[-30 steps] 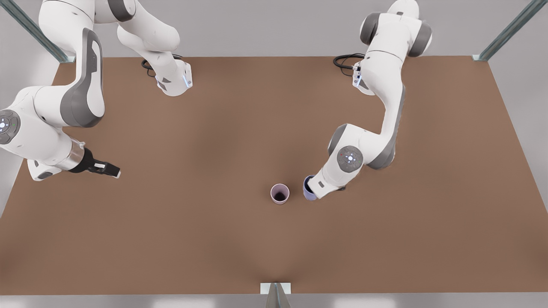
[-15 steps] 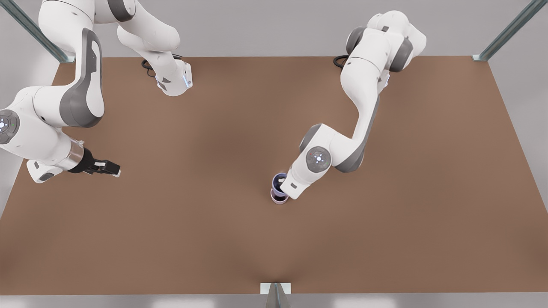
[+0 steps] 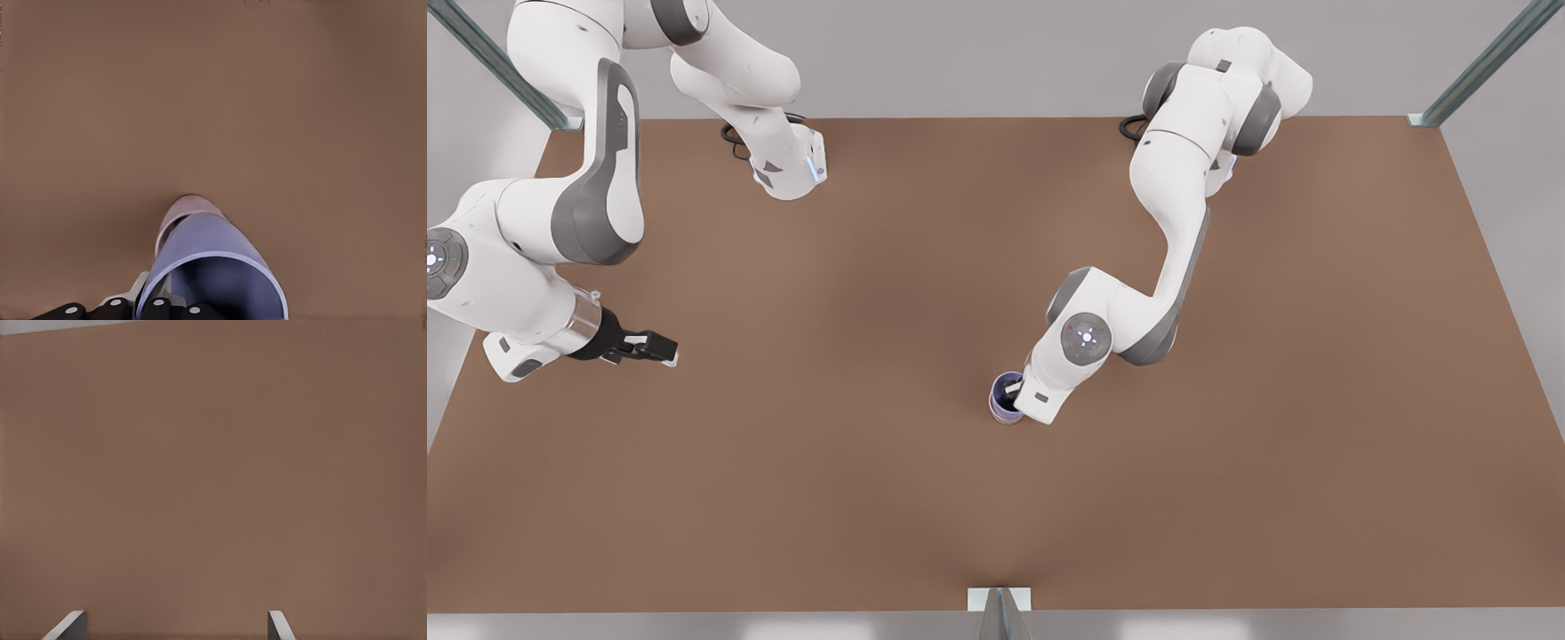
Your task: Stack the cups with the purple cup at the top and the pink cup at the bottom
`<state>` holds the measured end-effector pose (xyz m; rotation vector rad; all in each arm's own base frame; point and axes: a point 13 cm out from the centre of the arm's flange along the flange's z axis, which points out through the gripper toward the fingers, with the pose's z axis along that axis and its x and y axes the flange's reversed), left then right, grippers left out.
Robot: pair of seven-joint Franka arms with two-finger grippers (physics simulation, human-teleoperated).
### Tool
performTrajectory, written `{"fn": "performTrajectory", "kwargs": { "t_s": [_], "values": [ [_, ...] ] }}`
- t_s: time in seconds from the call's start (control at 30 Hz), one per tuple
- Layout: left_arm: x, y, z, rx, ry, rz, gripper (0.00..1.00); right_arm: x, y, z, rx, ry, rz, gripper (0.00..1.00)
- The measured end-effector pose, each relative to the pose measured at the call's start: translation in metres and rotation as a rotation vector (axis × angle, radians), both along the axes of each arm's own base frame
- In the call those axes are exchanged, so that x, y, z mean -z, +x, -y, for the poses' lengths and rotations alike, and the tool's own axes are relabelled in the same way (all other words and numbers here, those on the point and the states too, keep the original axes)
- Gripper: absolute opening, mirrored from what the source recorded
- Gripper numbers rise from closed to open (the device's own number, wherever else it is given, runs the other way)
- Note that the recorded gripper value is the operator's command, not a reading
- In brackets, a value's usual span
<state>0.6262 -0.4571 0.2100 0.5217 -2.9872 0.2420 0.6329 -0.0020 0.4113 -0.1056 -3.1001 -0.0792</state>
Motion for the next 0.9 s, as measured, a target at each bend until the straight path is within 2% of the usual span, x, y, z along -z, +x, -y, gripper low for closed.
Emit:
{"fn": "performTrajectory", "kwargs": {
  "t_s": [0.7,0.9],
  "values": [
    [0.003,-0.005,0.000,-0.088,0.018,-0.029,0.21,0.004,0.002,0.000,-0.022,0.005,-0.003,1.00],
    [0.009,-0.015,0.006,-0.086,0.028,-0.045,0.21,0.005,0.002,0.000,-0.025,0.006,-0.004,1.00]
  ]
}}
